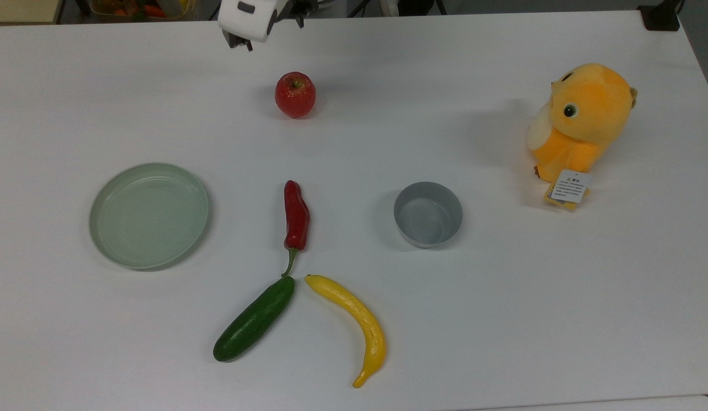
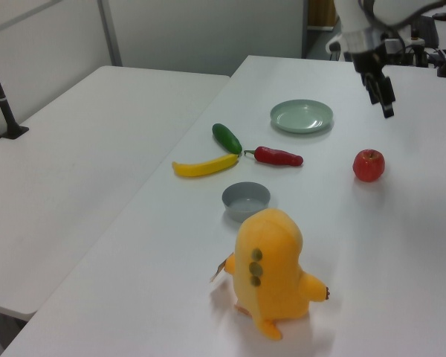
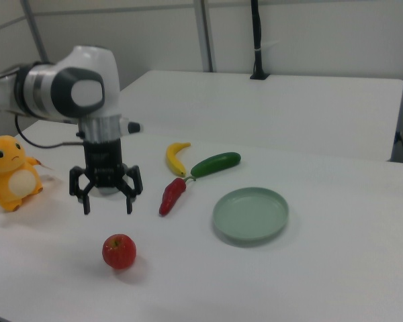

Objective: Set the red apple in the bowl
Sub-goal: 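Move the open gripper over the red apple, then lower the gripper around the red apple and close it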

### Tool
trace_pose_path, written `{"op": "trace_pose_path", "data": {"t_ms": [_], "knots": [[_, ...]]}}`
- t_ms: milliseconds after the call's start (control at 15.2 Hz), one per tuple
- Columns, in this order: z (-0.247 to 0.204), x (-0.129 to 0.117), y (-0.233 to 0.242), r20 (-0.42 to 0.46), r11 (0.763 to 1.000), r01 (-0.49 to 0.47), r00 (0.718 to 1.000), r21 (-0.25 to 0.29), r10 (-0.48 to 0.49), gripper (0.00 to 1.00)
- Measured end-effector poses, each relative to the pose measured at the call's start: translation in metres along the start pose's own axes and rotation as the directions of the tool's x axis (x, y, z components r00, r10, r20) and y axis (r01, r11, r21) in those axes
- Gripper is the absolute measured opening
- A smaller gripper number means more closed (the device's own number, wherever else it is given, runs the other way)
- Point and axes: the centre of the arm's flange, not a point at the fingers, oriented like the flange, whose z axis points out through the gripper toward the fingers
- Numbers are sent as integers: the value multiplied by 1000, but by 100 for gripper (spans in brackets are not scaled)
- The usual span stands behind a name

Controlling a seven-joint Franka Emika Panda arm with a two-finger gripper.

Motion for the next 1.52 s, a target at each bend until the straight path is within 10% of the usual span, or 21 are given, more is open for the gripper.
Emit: {"op": "trace_pose_path", "data": {"t_ms": [1515], "knots": [[147,43,-33,-76,978,54,995,-199,-70,100]]}}
